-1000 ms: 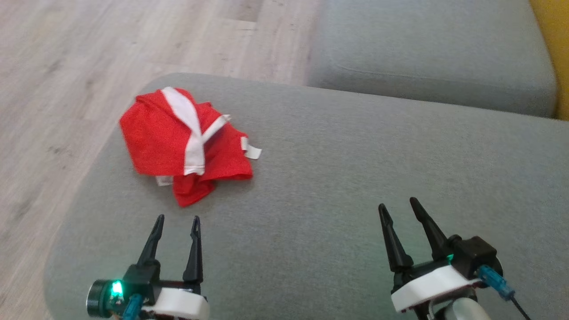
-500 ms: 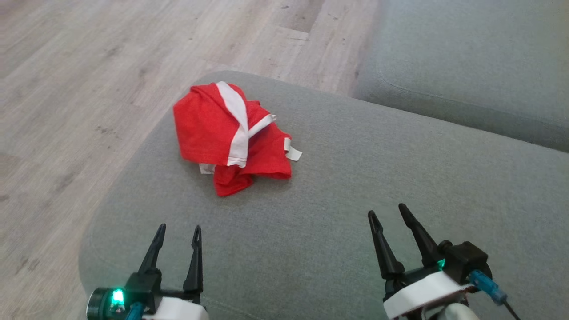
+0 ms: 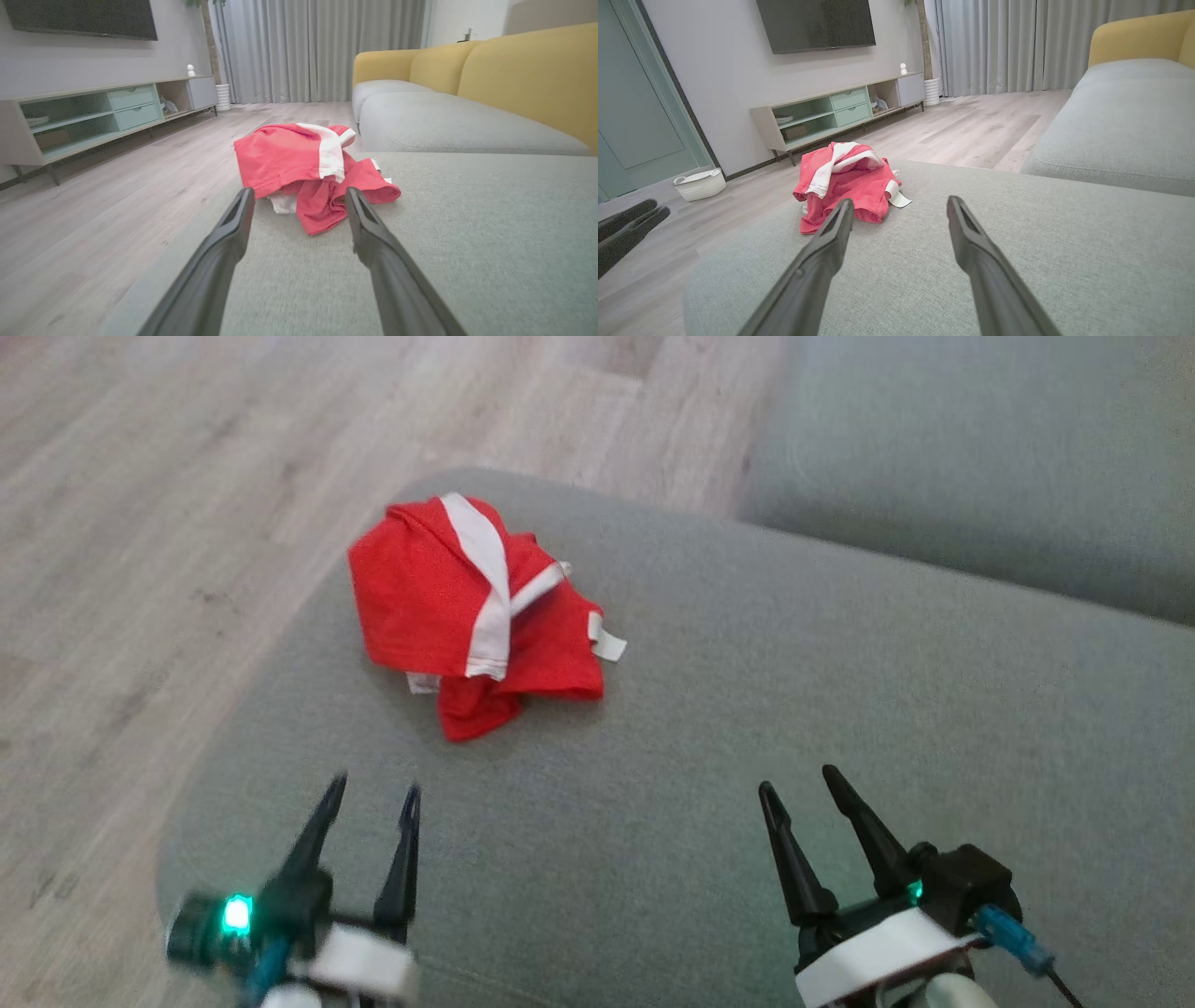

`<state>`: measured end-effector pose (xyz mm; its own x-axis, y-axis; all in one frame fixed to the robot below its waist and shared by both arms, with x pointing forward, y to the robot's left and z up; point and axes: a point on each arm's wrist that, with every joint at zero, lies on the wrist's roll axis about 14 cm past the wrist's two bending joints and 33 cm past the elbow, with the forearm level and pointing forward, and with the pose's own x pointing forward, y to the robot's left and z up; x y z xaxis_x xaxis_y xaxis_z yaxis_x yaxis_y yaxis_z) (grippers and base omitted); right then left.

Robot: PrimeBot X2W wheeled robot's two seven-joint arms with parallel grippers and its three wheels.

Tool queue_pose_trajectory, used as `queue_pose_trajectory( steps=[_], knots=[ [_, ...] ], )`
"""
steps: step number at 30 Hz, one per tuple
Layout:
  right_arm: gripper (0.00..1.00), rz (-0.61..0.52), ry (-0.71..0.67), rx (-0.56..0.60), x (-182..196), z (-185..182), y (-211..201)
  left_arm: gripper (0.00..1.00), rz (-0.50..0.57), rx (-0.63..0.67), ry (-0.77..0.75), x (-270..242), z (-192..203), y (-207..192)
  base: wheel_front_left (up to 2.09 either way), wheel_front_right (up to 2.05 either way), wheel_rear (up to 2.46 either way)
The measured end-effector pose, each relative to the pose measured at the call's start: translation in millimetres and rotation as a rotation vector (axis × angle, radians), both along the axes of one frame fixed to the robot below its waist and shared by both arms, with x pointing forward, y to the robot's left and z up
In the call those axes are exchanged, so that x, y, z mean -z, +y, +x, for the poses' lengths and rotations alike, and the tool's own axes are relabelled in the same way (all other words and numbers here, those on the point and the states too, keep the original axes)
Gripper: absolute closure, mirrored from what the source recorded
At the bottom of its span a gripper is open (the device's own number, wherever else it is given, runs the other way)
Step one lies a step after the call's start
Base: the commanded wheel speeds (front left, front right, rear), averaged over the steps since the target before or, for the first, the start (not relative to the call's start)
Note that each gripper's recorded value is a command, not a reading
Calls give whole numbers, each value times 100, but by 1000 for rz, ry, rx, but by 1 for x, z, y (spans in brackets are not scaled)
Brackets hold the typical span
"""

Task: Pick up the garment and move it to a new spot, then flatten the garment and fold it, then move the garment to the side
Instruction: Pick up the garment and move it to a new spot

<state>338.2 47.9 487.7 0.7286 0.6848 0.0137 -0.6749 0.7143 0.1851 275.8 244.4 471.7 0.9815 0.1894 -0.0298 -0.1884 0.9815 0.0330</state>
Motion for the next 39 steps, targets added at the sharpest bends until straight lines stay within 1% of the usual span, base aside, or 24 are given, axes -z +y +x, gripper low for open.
queue_pose_trajectory(
  steps=[3,6,8,10,11,13,17,24,25,26,28,30,34,35,37,39],
  knots=[
    [0,-4,29,23,11,6,-7,0,55,94,11,-14,35,-4,0,0,0],
    [0,-15,50,42,21,15,-13,0,134,182,4,-43,85,-7,0,0,0],
    [0,-13,49,58,23,26,-16,0,163,221,32,-55,118,-8,0,0,0],
    [0,-10,44,78,23,39,-20,0,194,243,90,-58,147,-6,0,0,0],
    [0,-15,37,83,24,44,-22,0,190,248,129,-54,159,-4,0,0,0],
    [0,-15,36,97,26,51,-25,0,142,252,212,-41,177,-3,0,0,0],
    [0,-18,54,140,35,61,-40,0,105,265,382,-1,197,-1,0,0,0],
    [0,-24,98,206,50,66,-62,0,33,264,515,44,210,-1,0,0,0],
    [0,-25,101,210,51,66,-64,48,24,263,524,48,210,-1,0,0,0],
    [0,-26,103,212,52,66,-64,100,12,262,520,49,211,-2,0,0,0],
    [0,-27,102,212,52,66,-64,100,5,262,517,52,209,-2,0,0,0],
    [0,-27,97,210,50,66,-63,100,-5,259,474,45,210,-1,0,0,0],
    [0,-29,77,206,43,64,-62,100,27,260,238,-3,225,3,0,0,0],
    [0,-29,77,206,43,64,-62,100,27,260,238,-3,225,3,0,0,0],
    [0,-29,64,206,38,63,-63,100,77,275,108,-35,231,-1,0,0,0],
    [0,-28,47,208,31,61,-63,100,92,282,1,-65,234,-6,0,0,0]
  ],
)
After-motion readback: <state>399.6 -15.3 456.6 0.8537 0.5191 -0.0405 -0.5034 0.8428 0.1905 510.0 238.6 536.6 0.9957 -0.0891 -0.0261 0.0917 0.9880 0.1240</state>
